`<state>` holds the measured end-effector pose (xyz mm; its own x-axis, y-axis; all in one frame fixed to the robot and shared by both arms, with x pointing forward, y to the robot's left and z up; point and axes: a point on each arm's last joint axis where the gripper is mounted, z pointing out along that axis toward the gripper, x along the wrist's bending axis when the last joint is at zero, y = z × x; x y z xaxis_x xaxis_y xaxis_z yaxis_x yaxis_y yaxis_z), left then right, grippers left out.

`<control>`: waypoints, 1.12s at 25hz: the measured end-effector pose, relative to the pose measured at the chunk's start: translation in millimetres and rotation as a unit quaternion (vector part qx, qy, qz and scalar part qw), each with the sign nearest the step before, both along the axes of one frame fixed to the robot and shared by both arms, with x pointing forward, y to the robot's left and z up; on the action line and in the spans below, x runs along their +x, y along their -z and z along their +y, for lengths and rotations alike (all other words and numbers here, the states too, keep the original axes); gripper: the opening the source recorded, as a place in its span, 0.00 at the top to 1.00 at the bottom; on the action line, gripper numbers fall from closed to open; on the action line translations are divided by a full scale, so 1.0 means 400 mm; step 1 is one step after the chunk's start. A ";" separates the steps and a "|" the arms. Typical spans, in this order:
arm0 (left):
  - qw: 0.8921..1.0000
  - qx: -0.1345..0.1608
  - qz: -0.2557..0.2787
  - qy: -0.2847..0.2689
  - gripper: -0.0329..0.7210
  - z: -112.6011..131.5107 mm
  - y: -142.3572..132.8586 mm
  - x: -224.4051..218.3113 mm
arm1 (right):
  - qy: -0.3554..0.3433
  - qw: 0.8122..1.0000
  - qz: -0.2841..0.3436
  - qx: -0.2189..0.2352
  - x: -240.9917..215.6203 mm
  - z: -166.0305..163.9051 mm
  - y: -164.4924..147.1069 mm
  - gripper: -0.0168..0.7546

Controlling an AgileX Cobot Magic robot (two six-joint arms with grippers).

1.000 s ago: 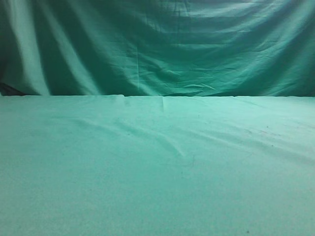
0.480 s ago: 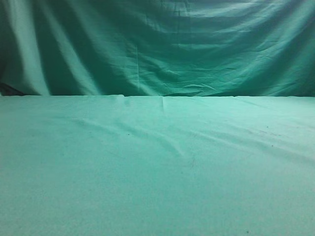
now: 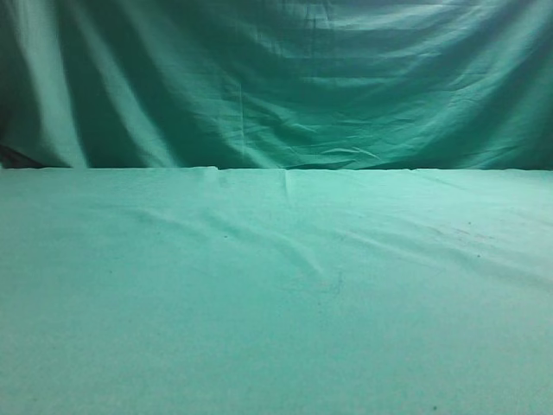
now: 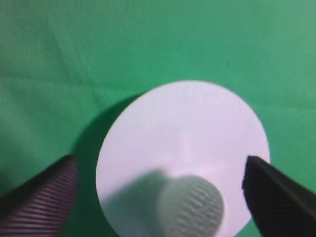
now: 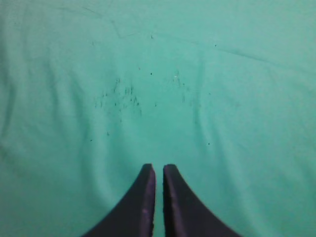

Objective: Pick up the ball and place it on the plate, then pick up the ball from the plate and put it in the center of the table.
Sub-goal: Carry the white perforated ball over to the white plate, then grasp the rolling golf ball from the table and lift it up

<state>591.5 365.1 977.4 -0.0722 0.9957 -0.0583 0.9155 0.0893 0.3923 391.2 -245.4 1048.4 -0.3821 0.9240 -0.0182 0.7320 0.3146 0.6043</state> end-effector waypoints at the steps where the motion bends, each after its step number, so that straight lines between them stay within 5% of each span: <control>1: 1.000 -0.003 0.000 0.000 0.08 0.000 -0.012 0.006 | 0.000 1.000 0.000 0.000 0.000 0.000 0.000 0.92; 4: 0.999 -0.041 -0.005 -0.006 0.10 -0.011 -0.064 0.027 | 0.000 1.000 0.000 0.000 0.000 0.000 0.000 0.92; 8: 0.994 -0.098 -0.036 0.042 0.44 -0.042 -0.152 0.058 | 0.000 1.000 0.000 0.000 0.000 0.000 0.000 0.92; 10: 0.990 -0.102 -0.056 0.077 0.75 -0.073 -0.180 0.067 | 0.000 1.000 0.001 0.000 0.000 0.000 0.000 0.92; 13: 0.986 -0.089 -0.079 0.120 0.91 -0.125 -0.222 0.058 | 0.000 1.000 0.007 -0.002 -0.003 -0.001 0.002 0.92; 16: 0.982 -0.083 -0.095 0.143 0.96 -0.162 -0.256 0.042 | -0.001 1.000 0.017 -0.005 -0.006 -0.002 0.005 0.92; 23: 0.950 -0.064 -0.196 0.233 0.96 -0.291 -0.435 -0.098 | -0.002 0.999 0.038 -0.017 -0.015 -0.006 0.011 0.92; 28: 0.936 -0.053 -0.245 0.249 0.96 -0.303 -0.437 -0.224 | -0.003 0.998 0.052 -0.022 -0.020 -0.007 0.014 0.92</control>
<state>501.9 244.0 1152.3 0.4603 0.8855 -0.0636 0.5670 -0.2381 0.7886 383.2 -248.4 1042.7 -0.3896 0.9208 -0.0176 0.7885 0.3433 0.5103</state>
